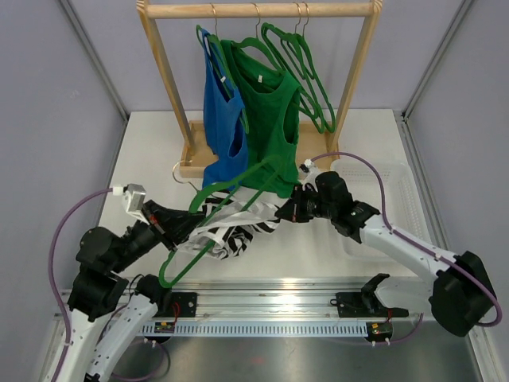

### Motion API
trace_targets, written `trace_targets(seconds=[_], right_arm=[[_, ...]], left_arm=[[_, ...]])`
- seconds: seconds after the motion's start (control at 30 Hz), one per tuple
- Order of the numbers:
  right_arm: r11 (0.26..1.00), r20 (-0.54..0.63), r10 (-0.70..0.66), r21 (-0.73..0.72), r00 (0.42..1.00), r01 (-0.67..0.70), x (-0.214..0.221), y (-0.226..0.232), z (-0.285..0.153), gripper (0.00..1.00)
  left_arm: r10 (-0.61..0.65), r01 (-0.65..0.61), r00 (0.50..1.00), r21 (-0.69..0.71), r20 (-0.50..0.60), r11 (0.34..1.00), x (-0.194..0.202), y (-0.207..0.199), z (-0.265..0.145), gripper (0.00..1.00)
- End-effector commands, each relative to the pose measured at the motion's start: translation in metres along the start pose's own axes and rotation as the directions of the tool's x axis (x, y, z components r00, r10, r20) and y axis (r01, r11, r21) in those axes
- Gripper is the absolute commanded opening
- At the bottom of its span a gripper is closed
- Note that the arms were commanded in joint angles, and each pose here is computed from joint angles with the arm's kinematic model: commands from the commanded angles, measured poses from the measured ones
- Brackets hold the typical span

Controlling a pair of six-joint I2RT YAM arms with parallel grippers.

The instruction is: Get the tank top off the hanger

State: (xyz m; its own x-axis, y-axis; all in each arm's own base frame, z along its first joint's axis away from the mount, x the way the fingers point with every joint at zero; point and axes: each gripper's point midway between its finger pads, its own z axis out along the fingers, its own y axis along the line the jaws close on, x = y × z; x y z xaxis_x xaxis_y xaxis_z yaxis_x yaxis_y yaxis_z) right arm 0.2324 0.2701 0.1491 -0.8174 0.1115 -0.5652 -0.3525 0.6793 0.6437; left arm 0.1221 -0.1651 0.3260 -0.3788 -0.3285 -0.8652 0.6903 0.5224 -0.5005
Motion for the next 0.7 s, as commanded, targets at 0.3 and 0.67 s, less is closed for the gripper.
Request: trace_targets(seconds=[0.3, 0.67], right_arm=[[0.973, -0.064, -0.131, -0.201, 0.989, 0.116, 0.020, 0.061, -0.041, 0.00], [0.909, -0.213, -0.039, 0.397, 0.976, 0.123, 0.071, -0.074, -0.047, 0.00]], left_arm=[[0.145, -0.285, 0.803, 0.158, 0.578, 0.945, -0.152, -0.072, -0.003, 0.00], [0.256, -0.260, 0.422, -0.154, 0.870, 0.953, -0.263, -0.072, -0.061, 0.00]])
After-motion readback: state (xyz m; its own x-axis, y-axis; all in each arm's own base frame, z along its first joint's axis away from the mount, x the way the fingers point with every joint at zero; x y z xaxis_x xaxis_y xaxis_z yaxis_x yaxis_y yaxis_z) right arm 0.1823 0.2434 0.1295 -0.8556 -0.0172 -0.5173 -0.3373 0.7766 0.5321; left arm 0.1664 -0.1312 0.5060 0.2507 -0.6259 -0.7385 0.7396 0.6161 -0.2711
